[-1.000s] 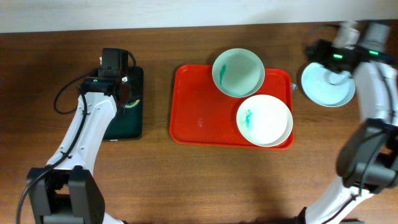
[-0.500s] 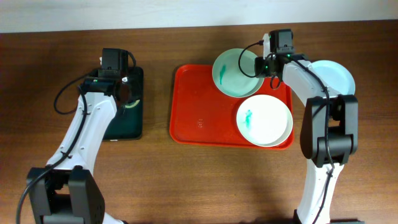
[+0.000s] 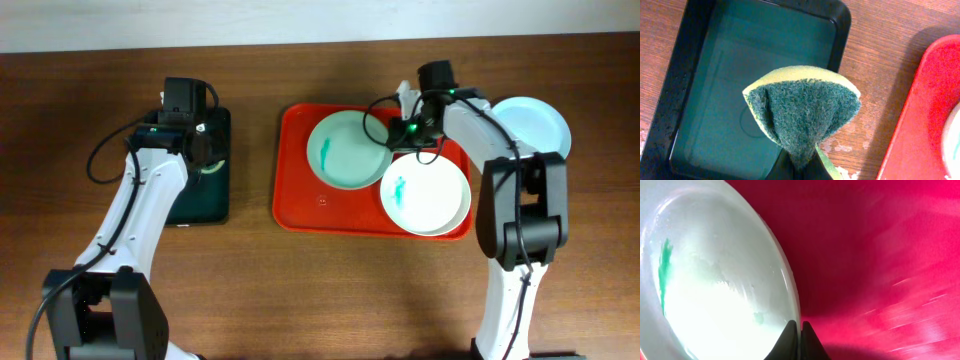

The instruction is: Clean dirty plates on tray and stack at the side

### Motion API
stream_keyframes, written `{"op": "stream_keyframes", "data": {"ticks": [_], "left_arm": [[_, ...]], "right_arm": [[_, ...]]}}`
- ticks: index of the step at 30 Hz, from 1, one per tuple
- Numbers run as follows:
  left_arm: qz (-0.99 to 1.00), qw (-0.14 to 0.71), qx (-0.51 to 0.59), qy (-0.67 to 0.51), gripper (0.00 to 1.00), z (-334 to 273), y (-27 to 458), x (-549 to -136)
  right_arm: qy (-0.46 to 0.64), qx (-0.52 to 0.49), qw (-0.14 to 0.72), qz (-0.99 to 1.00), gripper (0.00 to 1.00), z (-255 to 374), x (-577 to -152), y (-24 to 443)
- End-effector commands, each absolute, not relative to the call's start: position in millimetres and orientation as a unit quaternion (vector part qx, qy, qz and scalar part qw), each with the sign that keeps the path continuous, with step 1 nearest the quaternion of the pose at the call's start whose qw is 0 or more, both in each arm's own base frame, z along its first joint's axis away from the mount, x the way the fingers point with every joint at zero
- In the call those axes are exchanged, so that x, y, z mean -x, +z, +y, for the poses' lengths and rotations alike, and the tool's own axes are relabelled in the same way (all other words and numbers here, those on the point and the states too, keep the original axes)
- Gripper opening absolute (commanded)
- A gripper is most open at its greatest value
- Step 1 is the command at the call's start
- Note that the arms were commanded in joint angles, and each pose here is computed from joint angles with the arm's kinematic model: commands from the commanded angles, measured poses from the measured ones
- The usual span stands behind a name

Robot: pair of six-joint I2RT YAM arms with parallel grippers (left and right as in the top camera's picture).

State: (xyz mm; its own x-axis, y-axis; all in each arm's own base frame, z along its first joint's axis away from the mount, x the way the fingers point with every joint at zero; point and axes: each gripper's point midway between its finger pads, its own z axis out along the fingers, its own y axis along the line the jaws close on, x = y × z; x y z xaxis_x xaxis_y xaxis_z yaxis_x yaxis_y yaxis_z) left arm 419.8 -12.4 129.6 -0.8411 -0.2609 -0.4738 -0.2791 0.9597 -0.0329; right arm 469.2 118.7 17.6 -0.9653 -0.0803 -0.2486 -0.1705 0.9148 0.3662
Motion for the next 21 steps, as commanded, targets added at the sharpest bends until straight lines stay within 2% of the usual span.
{"op": "stream_keyframes", "data": {"ticks": [1, 2, 3, 5, 6, 7, 8, 10, 11, 16, 21], "left_arm": [[0.959, 0.243, 0.144, 0.004, 0.00, -15, 129, -421], [0.960, 0.240, 0.141, -0.010, 0.00, -21, 129, -421], [0.961, 0.237, 0.137, -0.026, 0.00, -27, 128, -421], [0.963, 0.228, 0.118, -0.077, 0.00, -50, 125, -423], [0.964, 0.224, 0.103, -0.096, 0.00, -66, 121, -425], [0.965, 0.222, 0.083, -0.115, 0.00, -86, 117, -426], [0.963, 0.227, 0.060, -0.132, 0.00, -109, 114, -431], [0.960, 0.237, 0.027, -0.144, 0.00, -141, 104, -438], [0.958, 0.236, 0.028, -0.158, 0.00, -165, 93, -441], [0.938, 0.262, -0.037, -0.225, 0.00, -255, 59, -453], [0.954, 0.224, -0.031, -0.196, 0.00, -259, 6, -444]], "right_arm": [[0.182, 0.088, 0.116, 0.973, 0.13, 139, -461, 30], [0.139, 0.092, 0.119, 0.979, 0.22, 134, -462, 25], [0.121, 0.097, 0.117, 0.981, 0.37, 136, -462, 19], [0.120, 0.099, 0.114, 0.981, 0.40, 138, -462, 11], [0.118, 0.099, 0.108, 0.982, 0.37, 137, -460, 6], [0.117, 0.098, 0.098, 0.983, 0.26, 137, -456, 3], [0.116, 0.097, 0.091, 0.984, 0.18, 136, -453, 3], [0.119, 0.097, 0.084, 0.984, 0.13, 137, -450, 2], [0.129, 0.099, 0.082, 0.983, 0.05, 140, -448, 3], [0.129, 0.099, 0.087, 0.983, 0.04, 141, -451, 3], [0.129, 0.099, 0.088, 0.983, 0.04, 141, -451, 3]]}}
